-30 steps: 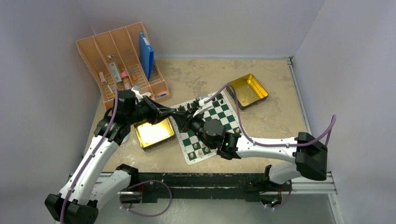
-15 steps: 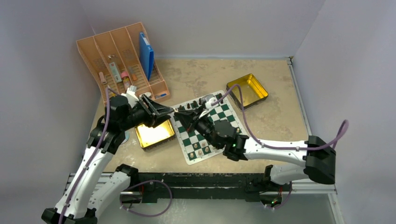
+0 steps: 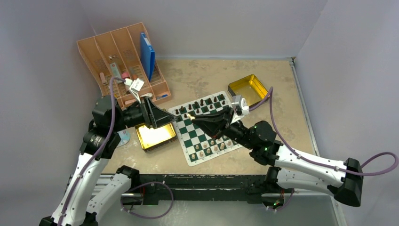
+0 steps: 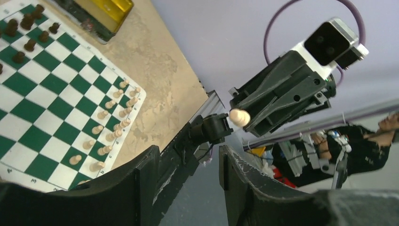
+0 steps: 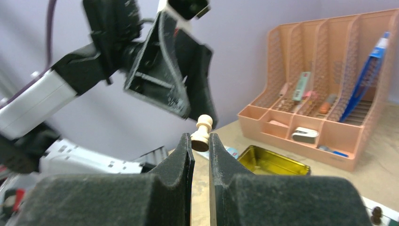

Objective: Set up the chess pieces on the board
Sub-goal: Place the chess piece on the chessboard.

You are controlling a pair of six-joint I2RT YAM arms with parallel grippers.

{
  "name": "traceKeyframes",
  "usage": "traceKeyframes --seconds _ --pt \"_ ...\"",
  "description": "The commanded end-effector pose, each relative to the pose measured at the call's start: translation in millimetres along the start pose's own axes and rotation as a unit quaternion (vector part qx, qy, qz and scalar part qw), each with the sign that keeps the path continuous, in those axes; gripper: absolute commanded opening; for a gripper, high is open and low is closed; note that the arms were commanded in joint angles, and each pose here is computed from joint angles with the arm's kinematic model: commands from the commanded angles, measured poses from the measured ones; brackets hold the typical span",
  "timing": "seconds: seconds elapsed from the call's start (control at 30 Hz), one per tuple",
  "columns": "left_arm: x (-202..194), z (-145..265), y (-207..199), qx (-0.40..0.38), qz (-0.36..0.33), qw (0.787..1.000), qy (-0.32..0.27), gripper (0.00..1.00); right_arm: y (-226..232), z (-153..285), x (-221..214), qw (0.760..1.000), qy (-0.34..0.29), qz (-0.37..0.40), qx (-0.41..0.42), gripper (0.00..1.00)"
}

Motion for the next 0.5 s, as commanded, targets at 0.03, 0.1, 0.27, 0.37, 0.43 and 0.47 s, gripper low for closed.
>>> traceKeyframes --seconds 0.03,0.1,0.27,0.37,0.43,0.47 --pt "4.5 8.4 -34.3 -0.094 -0.113 0.987 0.058 0.49 18.1 6.9 22.4 0.994 -0.017 -0.012 0.105 0.07" --pt "2.5 9.8 -38.7 -0.121 -0.117 0.982 0.080 0.50 20.4 7.8 26.1 0.993 -0.022 -0.017 0.116 0.07" --pt "-2.0 9.6 -39.0 -0.166 -0.099 0.971 0.140 0.50 23.0 5.0 26.8 0.991 -0.026 -0.020 0.132 0.08" --pt "-3.8 9.8 -36.3 -0.167 -0.095 0.969 0.152 0.47 23.8 3.6 25.2 0.990 -0.028 -0.025 0.137 0.08" --pt "-4.4 9.6 -34.8 -0.167 -0.092 0.968 0.161 0.46 24.5 3.3 25.3 0.989 -0.034 -0.028 0.141 0.08" --pt "-4.7 9.2 -33.5 -0.165 -0.089 0.968 0.166 0.46 24.8 3.0 25.8 0.989 -0.038 -0.029 0.142 0.08"
Point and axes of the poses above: each gripper's point midway between its finger pads, its own z axis back along the fingers, its own y axis along the line the jaws close on, x = y × z, the point moved 10 cm from there along z, back along the fingers, and after that the axes turned 15 degrees about z, right-handed, at the moved point
